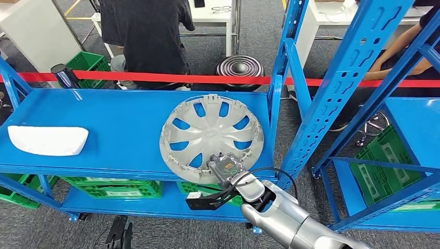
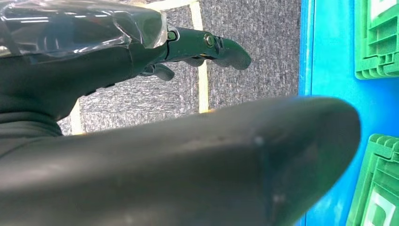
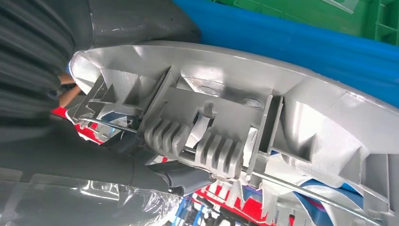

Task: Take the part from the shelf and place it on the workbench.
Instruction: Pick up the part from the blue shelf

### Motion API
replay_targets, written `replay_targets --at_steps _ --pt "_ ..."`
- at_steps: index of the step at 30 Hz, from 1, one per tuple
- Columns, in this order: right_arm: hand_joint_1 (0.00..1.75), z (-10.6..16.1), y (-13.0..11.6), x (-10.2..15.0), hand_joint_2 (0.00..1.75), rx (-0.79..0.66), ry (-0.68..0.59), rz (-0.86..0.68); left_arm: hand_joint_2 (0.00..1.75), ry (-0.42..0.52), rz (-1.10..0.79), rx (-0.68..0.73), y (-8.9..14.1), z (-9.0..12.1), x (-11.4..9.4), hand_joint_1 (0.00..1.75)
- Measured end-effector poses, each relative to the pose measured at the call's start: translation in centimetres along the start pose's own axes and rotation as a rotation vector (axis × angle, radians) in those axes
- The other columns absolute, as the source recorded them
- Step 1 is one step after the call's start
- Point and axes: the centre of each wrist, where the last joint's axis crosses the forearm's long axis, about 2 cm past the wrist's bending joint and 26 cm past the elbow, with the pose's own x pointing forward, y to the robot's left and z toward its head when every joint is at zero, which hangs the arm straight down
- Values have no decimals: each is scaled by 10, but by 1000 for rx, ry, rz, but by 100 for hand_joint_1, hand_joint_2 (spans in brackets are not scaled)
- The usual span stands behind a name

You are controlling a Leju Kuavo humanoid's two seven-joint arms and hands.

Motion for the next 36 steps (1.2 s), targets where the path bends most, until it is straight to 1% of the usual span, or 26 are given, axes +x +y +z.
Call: replay_targets --at_steps 6,7,8,9,10,12,14,15,16,17,19,21,24,30,32,34,36 --pt "174 0 0 -4 175 -2 12 -3 0 -5 1 -2 -1 0 2 0" --pt "175 1 0 -3 175 -15 -3 -27 0 -6 2 -5 -1 0 2 0" --pt "175 2 -2 0 175 -45 -41 -89 0 -8 3 -8 -2 0 2 0" --pt "175 6 -10 4 175 -98 -99 -197 0 -11 4 -13 -2 0 0 0" --pt "175 10 -23 8 175 -173 -161 -347 0 -13 6 -19 -3 1 -2 0" --pt "175 22 -66 6 175 -338 -278 -729 0 -17 10 -26 -6 2 -5 0" --pt "175 34 -108 1 175 -447 -398 -1100 0 -22 15 -30 -9 2 -5 0" --pt "175 40 -121 -1 175 -479 -460 -1233 0 -24 16 -32 -10 2 -4 0" --pt "175 46 -129 -2 175 -506 -513 -1315 0 -24 18 -33 -11 3 -5 0" --pt "175 51 -133 -2 175 -533 -549 -1341 0 -24 18 -33 -11 3 -5 0" --pt "175 58 -138 -1 175 -590 -576 -1279 0 -22 19 -34 -11 3 -6 0" --pt "175 62 -139 -2 175 -630 -569 -1192 0 -23 20 -33 -11 3 -6 0" --pt "175 66 -138 -4 175 -652 -560 -1168 0 -19 22 -32 -10 3 -8 0" --pt "175 71 -140 -6 175 -655 -613 -1250 0 -35 26 -39 -10 3 -7 0" --pt "175 72 -141 -7 175 -604 -649 -1312 0 -42 23 -36 -10 3 -7 0" --pt "175 72 -139 -9 175 -480 -731 -1431 0 -54 10 -32 -11 3 -6 0" --pt "175 74 -136 -11 175 -311 -866 -1571 87 -68 -4 -29 -13 2 -2 0"
